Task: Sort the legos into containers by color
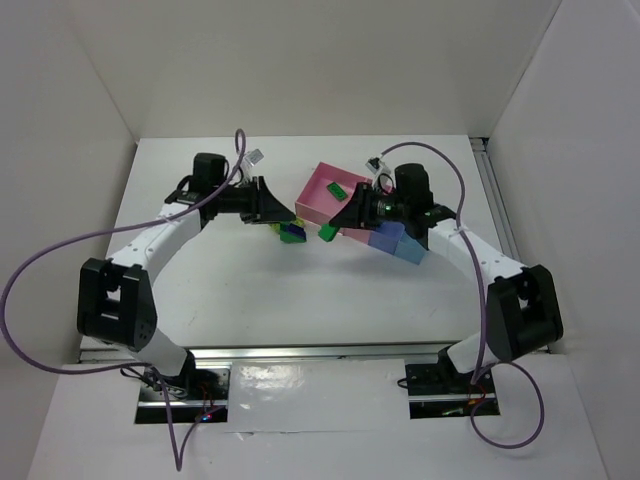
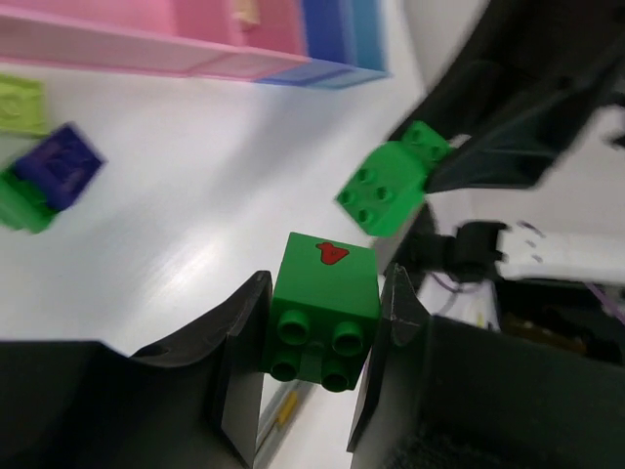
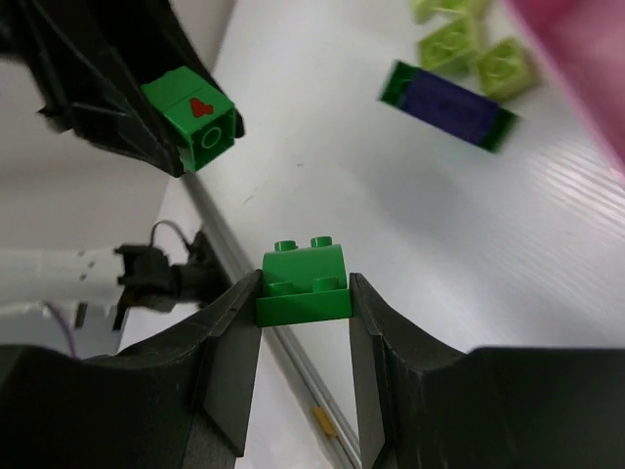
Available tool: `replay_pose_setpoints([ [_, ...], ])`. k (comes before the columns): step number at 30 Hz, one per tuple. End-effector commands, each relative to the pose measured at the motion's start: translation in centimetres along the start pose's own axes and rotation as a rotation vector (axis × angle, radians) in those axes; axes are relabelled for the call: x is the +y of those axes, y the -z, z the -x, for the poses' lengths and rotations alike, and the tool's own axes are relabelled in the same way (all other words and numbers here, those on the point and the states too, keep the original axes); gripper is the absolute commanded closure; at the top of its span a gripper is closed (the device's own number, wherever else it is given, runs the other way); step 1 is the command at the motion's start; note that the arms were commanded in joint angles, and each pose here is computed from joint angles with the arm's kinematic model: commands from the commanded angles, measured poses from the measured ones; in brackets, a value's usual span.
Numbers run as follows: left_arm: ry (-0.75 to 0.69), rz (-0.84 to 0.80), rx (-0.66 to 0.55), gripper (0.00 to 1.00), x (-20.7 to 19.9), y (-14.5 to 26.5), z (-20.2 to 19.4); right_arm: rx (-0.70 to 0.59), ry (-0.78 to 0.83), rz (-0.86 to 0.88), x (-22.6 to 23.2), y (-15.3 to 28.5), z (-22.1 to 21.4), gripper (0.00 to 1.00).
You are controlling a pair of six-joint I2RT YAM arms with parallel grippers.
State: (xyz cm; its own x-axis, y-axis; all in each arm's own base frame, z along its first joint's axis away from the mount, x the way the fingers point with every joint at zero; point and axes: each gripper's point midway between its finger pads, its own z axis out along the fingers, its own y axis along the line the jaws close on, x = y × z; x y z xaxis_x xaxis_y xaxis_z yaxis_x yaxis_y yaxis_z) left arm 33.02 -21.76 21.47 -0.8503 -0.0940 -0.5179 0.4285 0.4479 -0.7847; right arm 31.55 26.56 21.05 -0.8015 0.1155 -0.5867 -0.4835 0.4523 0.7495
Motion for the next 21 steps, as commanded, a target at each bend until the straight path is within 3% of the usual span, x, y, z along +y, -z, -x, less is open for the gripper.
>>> replay_pose_setpoints([
  [1, -0.022, 0.258, 0.001, 1.0, 2.3, -0.8, 1.0, -0.09, 0.017, -0.225, -2.2, 2.6, 1.9, 0.7],
  [2, -0.03, 0.454, -0.011, 1.0, 5.0, -0.4, 1.0, -0.094, 0.014, -0.272, -2.9, 2.8, 2.0, 0.7],
  [3, -0.011, 0.536, 0.059, 1.0, 5.8, -0.8, -1.3, -0.108, 0.01, -0.348, -3.8, 3.6, 2.0, 0.7],
  [9, 0.016, 1.003, 0.103, 1.0, 11.9, 1.3, -5.5, -0.115, -0.003, -0.468, -5.6, 5.6, 0.7, 0.7],
  [16, 0.059, 1.109, 0.207, 0.97, 15.4, 1.7, -9.4, -0.117, 0.0, -0.476, -5.6, 6.2, 0.5, 0.7],
  [17, 0.073, 1.113, 0.239, 0.85, 16.1, 1.3, -10.2, -0.11, 0.008, -0.467, -5.4, 6.2, 0.4, 0.7],
  [18, 0.067, 1.105, 0.254, 0.58, 16.2, 1.0, -10.2, -0.102, 0.002, -0.471, -5.7, 6.0, 0.2, 0.7],
  [21, 0.051, 1.095, 0.287, 0.23, 16.4, 0.4, -10.6, -0.093, 0.001, -0.451, -5.4, 5.9, 0.1, 0.7],
])
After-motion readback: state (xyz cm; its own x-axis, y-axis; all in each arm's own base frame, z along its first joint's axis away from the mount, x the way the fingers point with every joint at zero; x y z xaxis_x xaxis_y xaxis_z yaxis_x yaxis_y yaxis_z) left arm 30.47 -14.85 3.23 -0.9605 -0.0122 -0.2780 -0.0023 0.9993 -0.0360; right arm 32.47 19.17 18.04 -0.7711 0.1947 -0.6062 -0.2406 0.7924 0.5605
